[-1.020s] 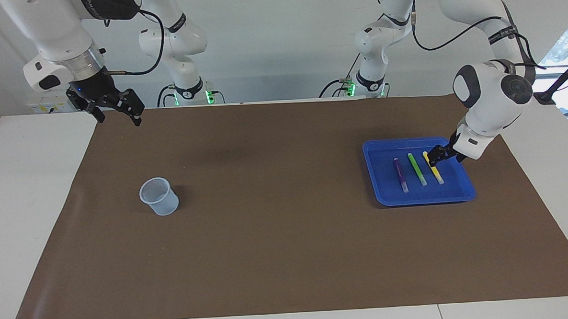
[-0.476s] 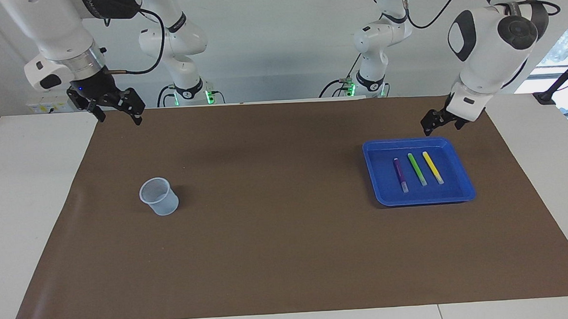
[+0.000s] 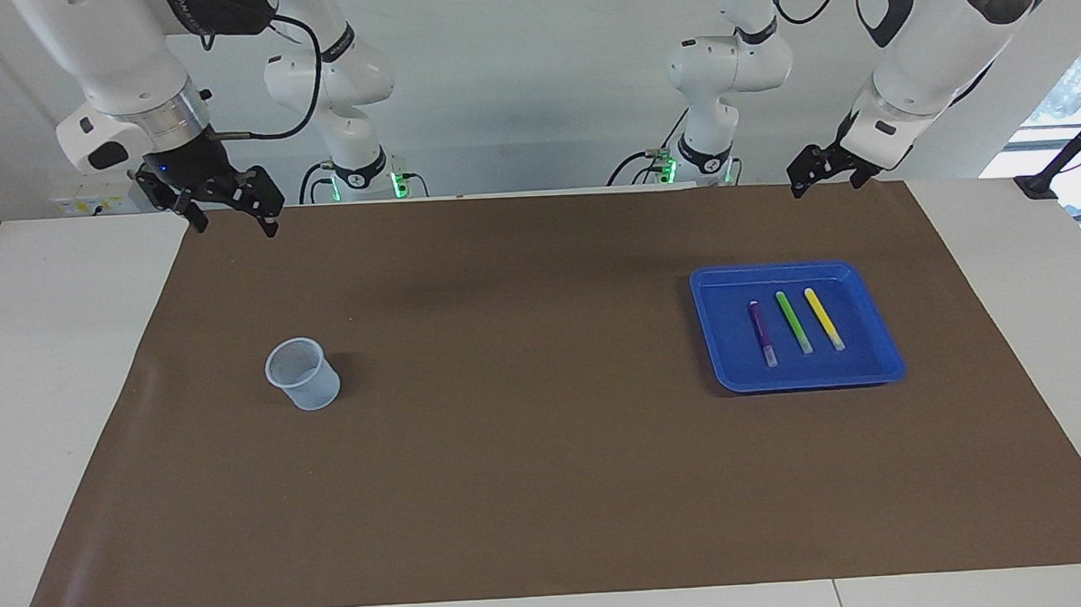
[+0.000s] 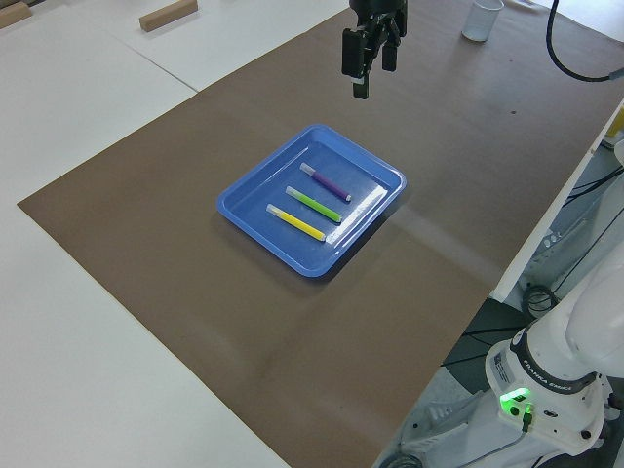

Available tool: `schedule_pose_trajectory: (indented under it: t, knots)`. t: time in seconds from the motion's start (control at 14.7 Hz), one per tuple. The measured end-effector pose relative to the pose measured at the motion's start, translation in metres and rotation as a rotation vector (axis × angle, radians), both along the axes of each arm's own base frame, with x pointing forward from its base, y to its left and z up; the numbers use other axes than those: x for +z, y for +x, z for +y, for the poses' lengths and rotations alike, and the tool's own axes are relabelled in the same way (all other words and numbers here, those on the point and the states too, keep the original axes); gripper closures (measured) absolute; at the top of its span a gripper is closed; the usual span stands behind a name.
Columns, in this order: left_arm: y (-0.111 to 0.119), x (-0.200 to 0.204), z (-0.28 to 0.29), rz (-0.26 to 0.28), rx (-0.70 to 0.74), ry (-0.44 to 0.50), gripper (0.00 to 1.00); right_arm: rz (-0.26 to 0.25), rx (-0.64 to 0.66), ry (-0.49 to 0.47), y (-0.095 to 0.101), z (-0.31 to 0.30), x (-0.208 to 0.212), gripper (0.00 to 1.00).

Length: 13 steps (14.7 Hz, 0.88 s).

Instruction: Right arm passes pens to left for tray arrangement

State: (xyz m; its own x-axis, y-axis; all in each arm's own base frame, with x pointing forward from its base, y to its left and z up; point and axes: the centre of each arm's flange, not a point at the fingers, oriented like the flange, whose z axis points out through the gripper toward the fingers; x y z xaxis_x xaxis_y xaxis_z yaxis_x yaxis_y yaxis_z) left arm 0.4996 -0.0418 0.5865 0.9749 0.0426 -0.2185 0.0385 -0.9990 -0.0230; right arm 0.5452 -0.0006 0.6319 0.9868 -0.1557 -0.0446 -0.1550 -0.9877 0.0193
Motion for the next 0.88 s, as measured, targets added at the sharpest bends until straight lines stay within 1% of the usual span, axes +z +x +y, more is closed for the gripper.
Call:
schedule_pose_trajectory:
  t: [0.2, 0.34, 0.48, 0.61, 0.88]
  knots:
    - [0.012, 0.009, -0.007, -0.056, -0.009, -0.010, 0.00, 0.000, 0.000, 0.000, 0.000, 0.000, 0.000, 0.00]
    - [0.020, 0.026, -0.025, -0.082, -0.034, -0.008, 0.00, 0.000, 0.000, 0.000, 0.000, 0.000, 0.000, 0.00]
    - [0.020, 0.033, -0.036, -0.071, -0.047, -0.003, 0.00, 0.000, 0.000, 0.000, 0.000, 0.000, 0.000, 0.00]
    - [0.020, 0.024, -0.037, -0.046, -0.049, 0.000, 0.00, 0.000, 0.000, 0.000, 0.000, 0.000, 0.000, 0.00]
    - [0.025, 0.017, -0.040, -0.041, -0.053, 0.001, 0.00, 0.001, 0.000, 0.000, 0.000, 0.000, 0.000, 0.00]
